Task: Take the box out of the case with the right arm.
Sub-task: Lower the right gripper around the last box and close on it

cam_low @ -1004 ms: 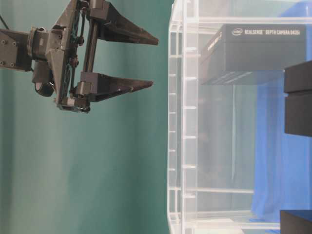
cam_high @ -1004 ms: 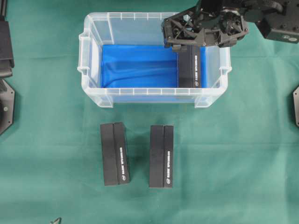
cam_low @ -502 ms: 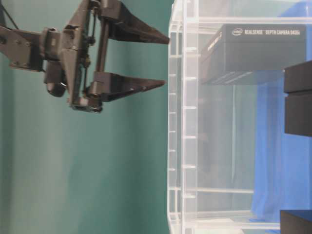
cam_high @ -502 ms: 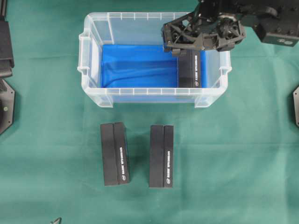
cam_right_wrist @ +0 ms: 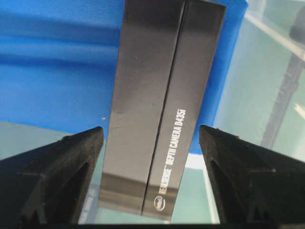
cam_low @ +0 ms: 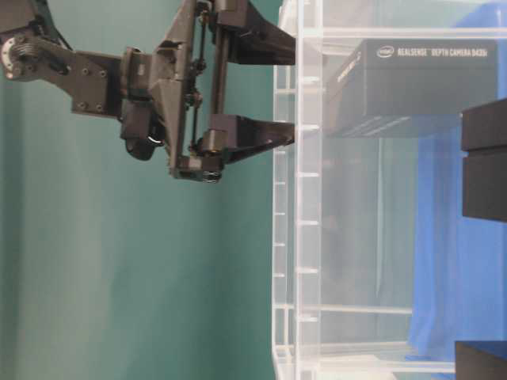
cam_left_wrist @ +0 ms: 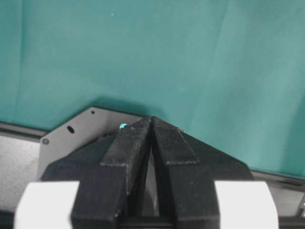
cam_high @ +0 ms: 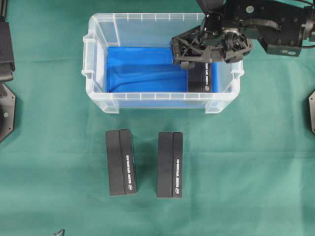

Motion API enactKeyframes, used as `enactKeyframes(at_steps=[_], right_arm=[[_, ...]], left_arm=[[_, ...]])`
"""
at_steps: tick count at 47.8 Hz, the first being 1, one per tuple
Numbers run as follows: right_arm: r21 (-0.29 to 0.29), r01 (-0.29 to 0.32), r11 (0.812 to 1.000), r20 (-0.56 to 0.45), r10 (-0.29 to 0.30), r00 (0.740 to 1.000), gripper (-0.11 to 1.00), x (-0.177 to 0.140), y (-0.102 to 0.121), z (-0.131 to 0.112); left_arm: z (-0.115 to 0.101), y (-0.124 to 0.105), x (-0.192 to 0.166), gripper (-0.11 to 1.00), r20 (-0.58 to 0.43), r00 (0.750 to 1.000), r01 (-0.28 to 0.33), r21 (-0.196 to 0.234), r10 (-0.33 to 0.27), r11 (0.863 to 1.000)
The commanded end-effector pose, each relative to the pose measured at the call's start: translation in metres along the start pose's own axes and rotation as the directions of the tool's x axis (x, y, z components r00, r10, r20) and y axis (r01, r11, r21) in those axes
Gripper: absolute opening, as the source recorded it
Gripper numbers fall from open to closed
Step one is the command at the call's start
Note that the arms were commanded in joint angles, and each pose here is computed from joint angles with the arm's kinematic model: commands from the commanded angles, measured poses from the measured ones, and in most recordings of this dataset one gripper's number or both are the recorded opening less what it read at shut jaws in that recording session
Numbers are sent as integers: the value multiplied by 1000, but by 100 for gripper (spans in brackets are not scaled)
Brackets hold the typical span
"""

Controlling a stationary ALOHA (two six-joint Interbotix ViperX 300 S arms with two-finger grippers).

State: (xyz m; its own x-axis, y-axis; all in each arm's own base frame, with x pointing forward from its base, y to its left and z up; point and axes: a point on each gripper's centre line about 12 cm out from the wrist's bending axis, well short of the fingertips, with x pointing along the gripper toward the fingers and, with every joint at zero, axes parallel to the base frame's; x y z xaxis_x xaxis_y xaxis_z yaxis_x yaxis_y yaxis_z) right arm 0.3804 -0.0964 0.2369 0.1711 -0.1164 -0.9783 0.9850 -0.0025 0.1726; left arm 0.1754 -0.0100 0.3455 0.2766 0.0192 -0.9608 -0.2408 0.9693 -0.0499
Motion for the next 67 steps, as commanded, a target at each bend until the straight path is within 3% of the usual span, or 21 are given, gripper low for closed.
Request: enactKeyframes(at_steps=[1, 9, 27, 51, 57, 61, 67], right_arm=[[6, -30, 1000, 5, 30, 1000, 84, -3, 1, 2], [20, -45, 999, 8, 45, 999, 84, 7, 2, 2], [23, -21, 1000, 1, 21, 1000, 84, 24, 1, 1], [26, -20, 999, 1, 20, 1000, 83, 24, 2, 1], [28, -13, 1000, 0, 13, 1000, 80, 24, 2, 2], [28, -7, 1000, -1, 7, 1000, 67, 24, 2, 2], [27, -9, 1000, 0, 9, 1000, 67, 22, 5, 2]], left_arm=[[2, 0, -3, 8, 15, 1000, 3, -3, -3, 1000], [2, 0, -3, 8, 17, 1000, 4, -5, -4, 1000], [2, 0, -3, 8, 15, 1000, 3, -3, -3, 1000], [2, 0, -3, 8, 16, 1000, 2, -3, -2, 1000], [2, 0, -3, 8, 15, 1000, 3, -3, -3, 1000], [2, 0, -3, 8, 15, 1000, 3, -3, -3, 1000], [2, 0, -3, 8, 15, 1000, 3, -3, -3, 1000]])
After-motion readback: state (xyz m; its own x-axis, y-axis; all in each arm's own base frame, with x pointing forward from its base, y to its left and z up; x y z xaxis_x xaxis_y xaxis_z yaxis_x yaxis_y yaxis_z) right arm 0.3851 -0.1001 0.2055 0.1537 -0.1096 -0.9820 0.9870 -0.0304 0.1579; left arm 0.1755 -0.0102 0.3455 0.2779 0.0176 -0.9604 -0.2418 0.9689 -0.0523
